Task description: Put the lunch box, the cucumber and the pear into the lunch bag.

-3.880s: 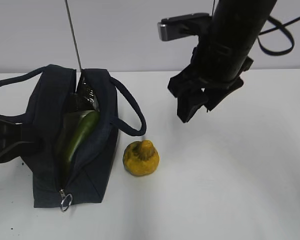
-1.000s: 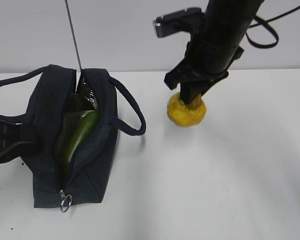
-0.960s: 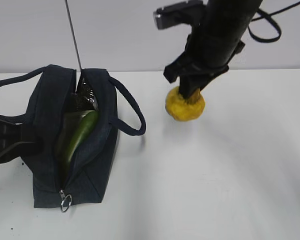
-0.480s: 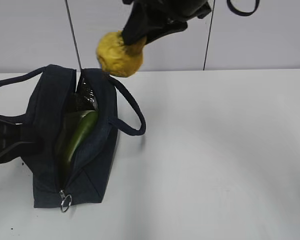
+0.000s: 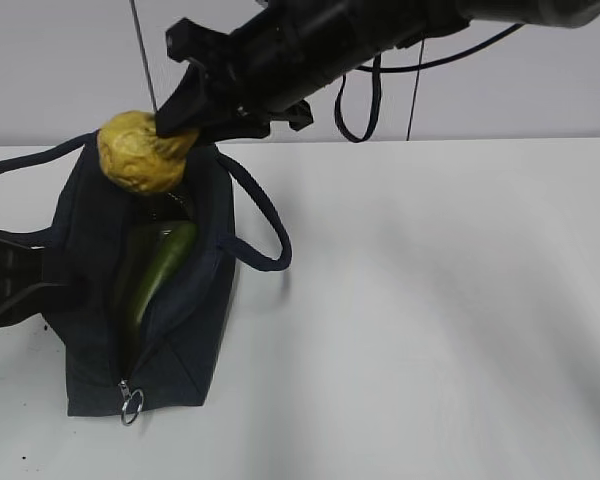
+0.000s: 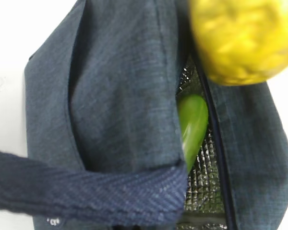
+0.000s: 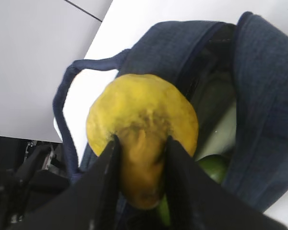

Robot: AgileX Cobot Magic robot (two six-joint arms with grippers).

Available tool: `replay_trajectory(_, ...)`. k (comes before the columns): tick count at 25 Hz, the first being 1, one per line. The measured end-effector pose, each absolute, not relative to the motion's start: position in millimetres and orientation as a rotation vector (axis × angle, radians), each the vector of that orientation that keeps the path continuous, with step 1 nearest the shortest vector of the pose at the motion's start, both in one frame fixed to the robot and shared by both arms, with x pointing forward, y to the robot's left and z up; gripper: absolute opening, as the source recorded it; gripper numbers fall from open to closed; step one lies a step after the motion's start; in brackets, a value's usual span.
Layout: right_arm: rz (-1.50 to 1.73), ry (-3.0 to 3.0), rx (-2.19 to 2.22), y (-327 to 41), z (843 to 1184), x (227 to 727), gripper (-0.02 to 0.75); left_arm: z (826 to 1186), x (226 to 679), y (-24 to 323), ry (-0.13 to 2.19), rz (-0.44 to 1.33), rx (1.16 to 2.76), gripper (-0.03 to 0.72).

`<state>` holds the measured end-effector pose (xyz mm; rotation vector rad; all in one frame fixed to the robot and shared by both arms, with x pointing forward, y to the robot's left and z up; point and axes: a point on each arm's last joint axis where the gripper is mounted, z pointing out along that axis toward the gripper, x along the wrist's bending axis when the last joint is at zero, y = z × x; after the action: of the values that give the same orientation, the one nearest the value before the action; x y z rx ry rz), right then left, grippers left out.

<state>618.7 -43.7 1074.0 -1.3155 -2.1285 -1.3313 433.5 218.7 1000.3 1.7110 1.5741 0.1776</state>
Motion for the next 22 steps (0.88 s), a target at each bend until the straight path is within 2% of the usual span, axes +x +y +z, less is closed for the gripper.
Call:
replay_trajectory(6, -1.335, -2.171, -1.315, -39.2, 1047.6, 631.6, 0.247, 1000.3, 433.5, 218.7, 1.574, 0.178, 1.711, -0.015)
replay_trajectory(8, -1.35, -2.167, -1.337, -38.6, 1043.1, 635.4, 0.302, 1000.3, 433.5, 218.7, 1.574, 0.178, 1.711, -0.015)
replay_trajectory(12, -1.391, -2.14, -1.392, -37.7, 1036.8, 642.8, 0.48, 1000.4, 433.5, 218.7, 1.575, 0.177, 1.71, -0.015)
replay_trajectory(14, -1.406, -2.119, -1.415, -37.0, 1034.0, 645.6, 0.517, 1000.4, 433.5, 218.7, 1.575, 0.177, 1.71, -0.015)
replay_trajectory(17, -1.425, -2.081, -1.43, -36.1, 1034.9, 646.7, 0.538, 1000.4, 433.5, 218.7, 1.575, 0.176, 1.709, -0.015)
replay_trajectory(22, -1.436, -2.156, -1.405, -39.7, 1044.7, 643.4, 0.53, 1000.3, 433.5, 218.6, 1.575, 0.175, 1.71, -0.015)
